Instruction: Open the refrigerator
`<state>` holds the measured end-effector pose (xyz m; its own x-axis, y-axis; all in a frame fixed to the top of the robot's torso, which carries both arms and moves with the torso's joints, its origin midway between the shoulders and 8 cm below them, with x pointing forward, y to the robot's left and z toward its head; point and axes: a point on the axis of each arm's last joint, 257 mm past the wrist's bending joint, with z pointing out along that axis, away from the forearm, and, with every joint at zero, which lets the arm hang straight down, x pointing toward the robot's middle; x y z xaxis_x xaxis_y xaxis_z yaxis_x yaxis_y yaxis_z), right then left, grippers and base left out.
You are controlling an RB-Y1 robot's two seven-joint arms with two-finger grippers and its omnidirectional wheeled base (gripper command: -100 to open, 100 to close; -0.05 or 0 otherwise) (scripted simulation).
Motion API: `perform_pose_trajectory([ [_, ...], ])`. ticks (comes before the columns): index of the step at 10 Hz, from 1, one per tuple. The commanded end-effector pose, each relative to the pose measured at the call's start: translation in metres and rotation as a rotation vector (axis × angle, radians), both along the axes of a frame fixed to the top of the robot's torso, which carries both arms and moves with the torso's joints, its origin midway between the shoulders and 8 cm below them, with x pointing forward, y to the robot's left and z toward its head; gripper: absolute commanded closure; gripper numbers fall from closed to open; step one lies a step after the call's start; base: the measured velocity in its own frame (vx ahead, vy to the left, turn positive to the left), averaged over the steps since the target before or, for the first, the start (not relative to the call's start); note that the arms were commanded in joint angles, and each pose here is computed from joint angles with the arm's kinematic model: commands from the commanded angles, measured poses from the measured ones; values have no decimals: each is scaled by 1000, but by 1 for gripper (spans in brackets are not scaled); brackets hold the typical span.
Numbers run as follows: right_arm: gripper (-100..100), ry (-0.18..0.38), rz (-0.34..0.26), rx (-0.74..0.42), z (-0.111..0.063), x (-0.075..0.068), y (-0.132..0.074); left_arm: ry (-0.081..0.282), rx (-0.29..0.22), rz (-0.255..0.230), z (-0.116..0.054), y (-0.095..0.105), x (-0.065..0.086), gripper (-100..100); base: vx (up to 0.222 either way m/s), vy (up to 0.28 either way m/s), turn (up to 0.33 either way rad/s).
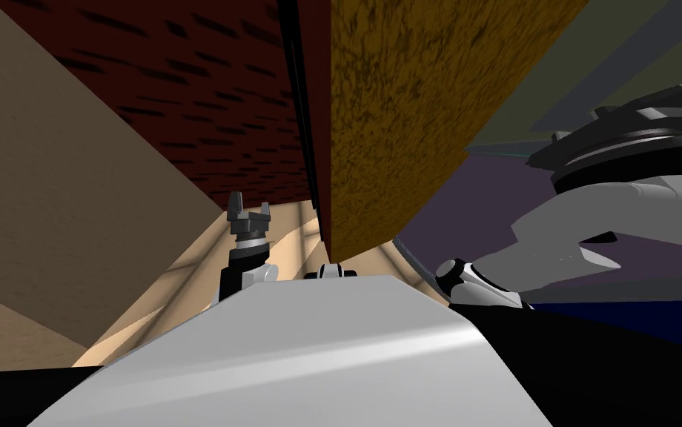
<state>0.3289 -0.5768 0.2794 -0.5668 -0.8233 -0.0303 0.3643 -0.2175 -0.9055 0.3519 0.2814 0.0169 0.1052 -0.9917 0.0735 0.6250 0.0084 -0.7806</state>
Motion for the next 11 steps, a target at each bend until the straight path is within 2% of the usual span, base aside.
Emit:
perform_pose_trajectory([
  [1,-100,1,-29,0,11,-8,-4,0,0,0,0,0,0,0,66,69,22],
  [9,-100,0,-51,-1,56,-20,-10,0,0,0,0,0,0,0,-15,3,22],
  [10,-100,21,-45,8,45,-15,-10,0,0,0,0,0,0,0,-11,8,-14],
  [11,0,26,-46,13,43,-15,-11,0,0,0,0,0,0,0,-11,3,-12],
])
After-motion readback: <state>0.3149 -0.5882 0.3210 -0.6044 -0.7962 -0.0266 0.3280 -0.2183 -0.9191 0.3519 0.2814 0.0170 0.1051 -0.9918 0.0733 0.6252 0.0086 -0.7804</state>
